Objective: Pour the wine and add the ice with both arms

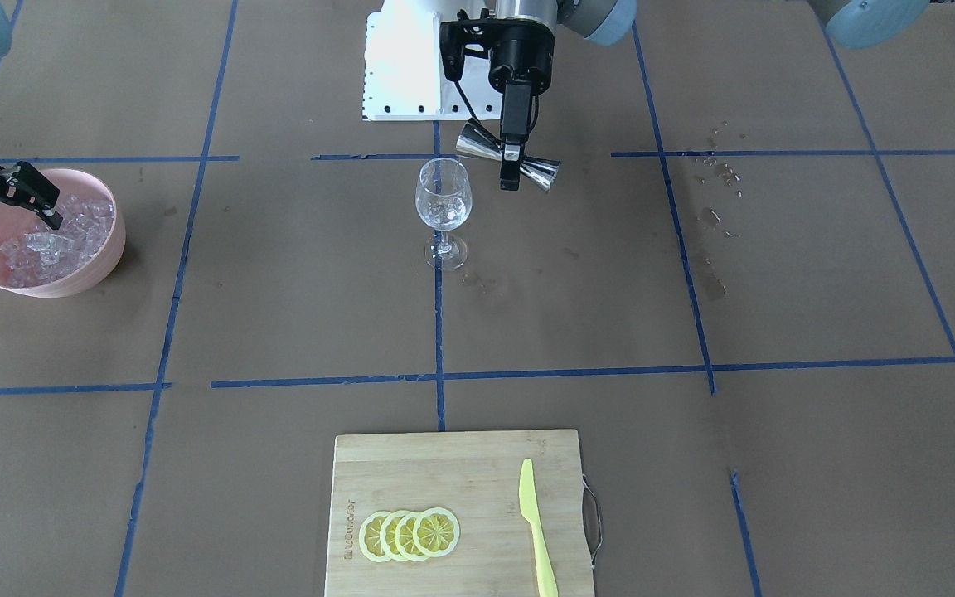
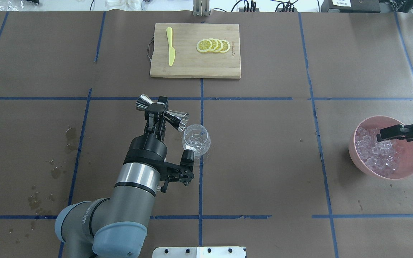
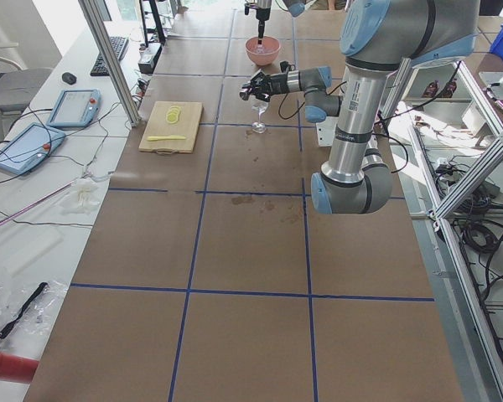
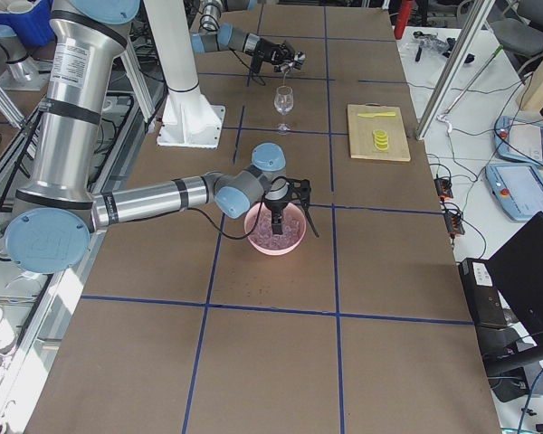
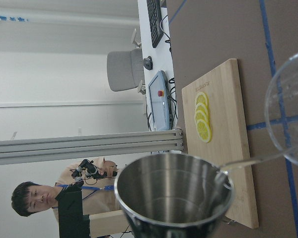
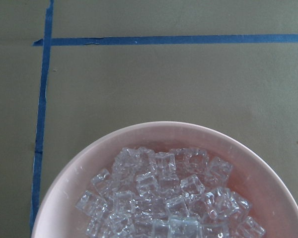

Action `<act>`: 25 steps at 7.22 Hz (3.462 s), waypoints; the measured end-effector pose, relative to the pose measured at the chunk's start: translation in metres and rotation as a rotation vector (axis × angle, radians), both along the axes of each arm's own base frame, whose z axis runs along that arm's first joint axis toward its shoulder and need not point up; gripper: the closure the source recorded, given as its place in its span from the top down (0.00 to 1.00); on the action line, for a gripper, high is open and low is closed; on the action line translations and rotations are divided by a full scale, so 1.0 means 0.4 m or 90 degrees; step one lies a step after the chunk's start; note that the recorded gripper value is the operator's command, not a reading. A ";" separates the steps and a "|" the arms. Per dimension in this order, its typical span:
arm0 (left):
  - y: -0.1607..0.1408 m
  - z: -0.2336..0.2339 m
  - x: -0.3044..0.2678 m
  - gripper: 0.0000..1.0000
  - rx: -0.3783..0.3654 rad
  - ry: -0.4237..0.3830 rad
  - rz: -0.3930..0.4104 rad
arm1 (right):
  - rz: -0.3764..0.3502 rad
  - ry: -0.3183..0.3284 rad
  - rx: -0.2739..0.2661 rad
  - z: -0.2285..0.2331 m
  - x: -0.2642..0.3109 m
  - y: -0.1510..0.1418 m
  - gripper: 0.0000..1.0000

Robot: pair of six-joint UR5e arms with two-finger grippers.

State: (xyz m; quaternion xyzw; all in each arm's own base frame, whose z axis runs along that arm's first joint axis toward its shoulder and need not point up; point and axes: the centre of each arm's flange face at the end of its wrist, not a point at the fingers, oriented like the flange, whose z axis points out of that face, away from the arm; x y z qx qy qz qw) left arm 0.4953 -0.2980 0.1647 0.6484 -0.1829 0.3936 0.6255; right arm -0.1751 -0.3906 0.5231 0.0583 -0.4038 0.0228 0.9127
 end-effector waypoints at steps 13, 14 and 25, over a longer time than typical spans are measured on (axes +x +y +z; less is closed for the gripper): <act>-0.013 0.422 -0.157 0.00 -0.095 0.239 -0.052 | 0.003 0.001 0.004 0.001 -0.010 -0.019 1.00; -0.008 0.494 -0.185 0.00 -0.114 0.278 -0.062 | 0.003 0.001 0.003 0.002 -0.011 -0.019 1.00; -0.050 0.649 -0.276 0.00 -0.201 0.476 -0.091 | -0.027 0.027 -0.031 0.084 -0.060 0.000 0.43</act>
